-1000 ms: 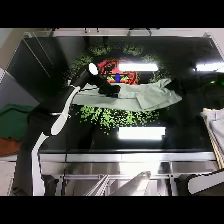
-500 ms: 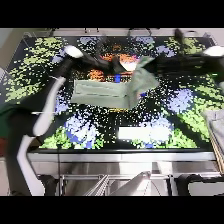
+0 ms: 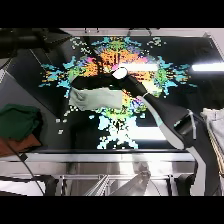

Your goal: Fold the shirts.

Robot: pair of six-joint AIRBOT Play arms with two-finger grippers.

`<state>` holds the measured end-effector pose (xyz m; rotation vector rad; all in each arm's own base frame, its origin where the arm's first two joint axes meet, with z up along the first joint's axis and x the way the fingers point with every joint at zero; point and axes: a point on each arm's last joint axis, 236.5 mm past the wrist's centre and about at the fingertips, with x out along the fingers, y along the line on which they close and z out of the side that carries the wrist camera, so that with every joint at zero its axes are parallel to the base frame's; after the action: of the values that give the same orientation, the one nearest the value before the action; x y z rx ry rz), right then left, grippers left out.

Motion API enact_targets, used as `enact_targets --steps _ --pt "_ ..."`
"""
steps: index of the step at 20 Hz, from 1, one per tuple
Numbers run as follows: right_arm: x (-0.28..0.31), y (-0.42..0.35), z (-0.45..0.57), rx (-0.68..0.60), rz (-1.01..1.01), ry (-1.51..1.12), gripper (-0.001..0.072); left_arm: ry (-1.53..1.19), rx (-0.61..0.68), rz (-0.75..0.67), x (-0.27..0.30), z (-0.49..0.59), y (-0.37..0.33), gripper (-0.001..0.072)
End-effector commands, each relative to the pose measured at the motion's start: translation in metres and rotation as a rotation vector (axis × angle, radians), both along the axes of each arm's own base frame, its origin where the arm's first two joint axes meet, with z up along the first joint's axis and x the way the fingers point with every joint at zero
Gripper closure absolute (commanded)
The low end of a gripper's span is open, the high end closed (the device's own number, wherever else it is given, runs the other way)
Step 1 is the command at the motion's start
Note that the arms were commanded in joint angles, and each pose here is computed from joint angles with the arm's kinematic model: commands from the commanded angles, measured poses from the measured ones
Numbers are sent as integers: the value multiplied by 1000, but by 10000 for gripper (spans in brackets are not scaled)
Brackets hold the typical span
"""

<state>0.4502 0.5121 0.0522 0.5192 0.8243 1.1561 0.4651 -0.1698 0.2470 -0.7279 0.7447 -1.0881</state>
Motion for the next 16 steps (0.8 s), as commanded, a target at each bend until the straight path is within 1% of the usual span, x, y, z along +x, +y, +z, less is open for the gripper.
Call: enact_targets --steps 1,2,4,6,8,9,10,12,13,14,16 --pt "-5 12 21 64 58 -7 635 30 -3 33 -13 -16 26 701" --pt "0 -9 31 51 76 11 691 49 -6 34 -15 -22 27 700" --pt "11 -62 40 -28 74 73 696 67 -6 24 -22 -34 25 701" --pt "21 -129 28 -177 11 159 696 90 -10 10 -31 -42 23 701" --pt "23 -204 3 -363 -84 235 696 103 -11 -1 -39 -48 21 701" --pt "24 -233 -9 -424 -134 261 696 107 -11 -8 -43 -49 20 701" --pt "24 -258 -26 -470 -189 307 645 108 -13 -11 -46 -48 19 701" --pt "25 -281 -59 -496 -243 397 25 105 -17 -15 -48 -46 18 701" --pt "26 -286 -77 -504 -250 431 4 104 -25 -21 -48 -44 15 701" --pt "26 -284 -94 -503 -247 466 4 102 -31 -18 -48 -43 15 701" --pt "23 -268 -122 -449 -224 555 4 100 -30 -18 -47 -43 12 701"
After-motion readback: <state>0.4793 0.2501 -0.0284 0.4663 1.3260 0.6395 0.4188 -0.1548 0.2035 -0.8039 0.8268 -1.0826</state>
